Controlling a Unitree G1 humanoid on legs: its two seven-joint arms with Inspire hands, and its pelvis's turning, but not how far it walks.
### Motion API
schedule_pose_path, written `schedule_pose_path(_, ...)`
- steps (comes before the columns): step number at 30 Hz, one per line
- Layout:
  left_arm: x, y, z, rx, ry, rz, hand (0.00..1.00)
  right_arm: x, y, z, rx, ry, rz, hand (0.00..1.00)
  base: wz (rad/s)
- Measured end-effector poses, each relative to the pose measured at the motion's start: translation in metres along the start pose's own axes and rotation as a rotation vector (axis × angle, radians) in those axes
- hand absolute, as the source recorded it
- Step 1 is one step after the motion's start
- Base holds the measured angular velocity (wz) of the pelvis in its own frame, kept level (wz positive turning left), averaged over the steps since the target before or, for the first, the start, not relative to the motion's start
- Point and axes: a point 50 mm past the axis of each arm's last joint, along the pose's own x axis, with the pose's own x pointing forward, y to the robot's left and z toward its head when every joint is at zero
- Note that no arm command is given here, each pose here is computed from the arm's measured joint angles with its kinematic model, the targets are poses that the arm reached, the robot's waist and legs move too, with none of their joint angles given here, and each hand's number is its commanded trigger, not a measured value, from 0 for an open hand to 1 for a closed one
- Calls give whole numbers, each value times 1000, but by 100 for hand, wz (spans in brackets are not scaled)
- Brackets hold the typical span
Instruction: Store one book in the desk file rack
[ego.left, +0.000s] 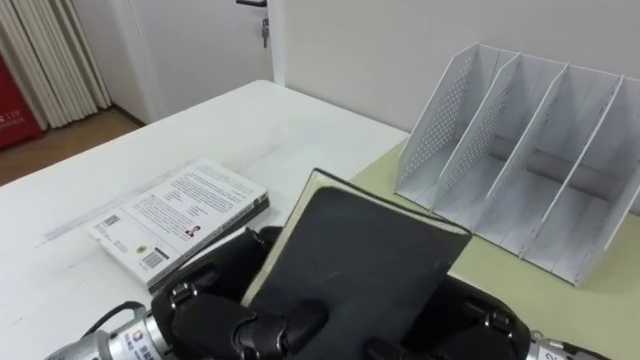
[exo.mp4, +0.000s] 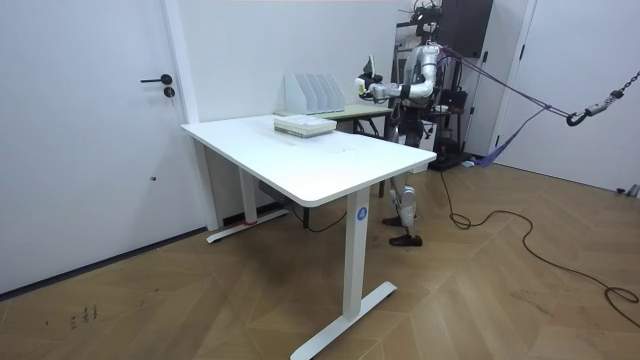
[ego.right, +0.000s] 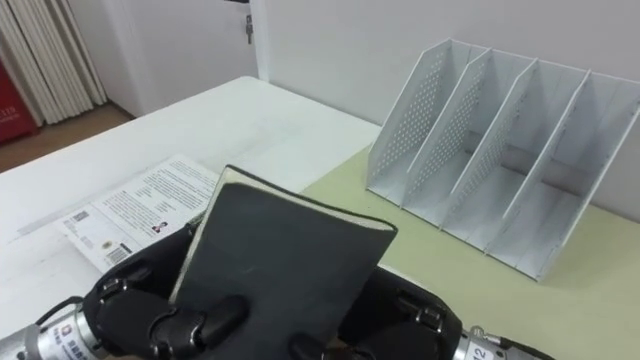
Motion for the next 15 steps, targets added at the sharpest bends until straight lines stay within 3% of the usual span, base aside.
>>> schedule_pose_path(15, 0, 0, 0, -1, 3, 1, 100, 0, 1, 0, 2, -7, 6, 100, 0)
